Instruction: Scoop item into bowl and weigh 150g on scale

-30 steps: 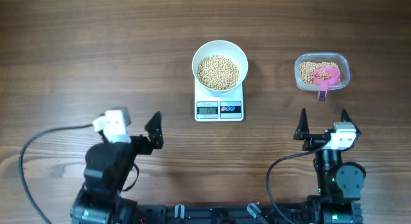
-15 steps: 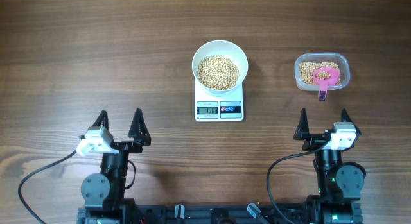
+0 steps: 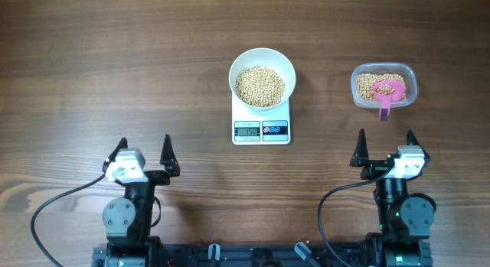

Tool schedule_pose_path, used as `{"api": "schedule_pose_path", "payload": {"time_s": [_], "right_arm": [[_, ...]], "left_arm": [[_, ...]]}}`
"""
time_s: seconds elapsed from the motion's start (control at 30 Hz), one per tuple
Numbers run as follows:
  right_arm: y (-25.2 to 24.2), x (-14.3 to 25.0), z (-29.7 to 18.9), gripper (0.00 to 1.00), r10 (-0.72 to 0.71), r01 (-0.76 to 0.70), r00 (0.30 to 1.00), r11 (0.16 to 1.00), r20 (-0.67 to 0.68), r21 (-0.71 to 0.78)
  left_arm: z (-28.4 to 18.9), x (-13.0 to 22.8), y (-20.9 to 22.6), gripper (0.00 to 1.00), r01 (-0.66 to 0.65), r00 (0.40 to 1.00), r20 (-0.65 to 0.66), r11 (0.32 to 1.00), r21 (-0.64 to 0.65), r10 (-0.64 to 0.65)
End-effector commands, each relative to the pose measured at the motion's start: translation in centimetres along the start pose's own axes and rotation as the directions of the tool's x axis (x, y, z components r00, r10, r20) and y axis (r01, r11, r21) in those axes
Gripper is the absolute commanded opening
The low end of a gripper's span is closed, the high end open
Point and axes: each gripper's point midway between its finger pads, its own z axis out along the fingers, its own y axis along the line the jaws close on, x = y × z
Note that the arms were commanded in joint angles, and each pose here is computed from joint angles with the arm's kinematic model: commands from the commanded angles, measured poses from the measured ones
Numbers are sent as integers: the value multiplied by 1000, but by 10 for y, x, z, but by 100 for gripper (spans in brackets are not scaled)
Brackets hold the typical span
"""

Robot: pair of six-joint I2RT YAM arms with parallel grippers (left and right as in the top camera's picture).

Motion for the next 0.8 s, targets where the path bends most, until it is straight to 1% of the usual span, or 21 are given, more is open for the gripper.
{"api": "schedule_pose_path", "payload": {"time_s": [0.0,0.23,0.33,0.77], "right_arm": [[-4,-1,-1,100,12,-12,1000,1000,9,22],[-4,-1,-1,100,12,-12,1000,1000,9,22],[-4,-1,-1,100,12,-12,1000,1000,9,22],[-4,-1,-1,100,12,-12,1000,1000,9,22]], "left_arm": [[0,0,7,100,-99,995,5,994,-37,100],[0,0,6,100,-99,995,4,995,-32,99],[0,1,2,100,-99,995,1,995,-9,99],[0,0,2,100,-98,995,3,995,-9,98]]}}
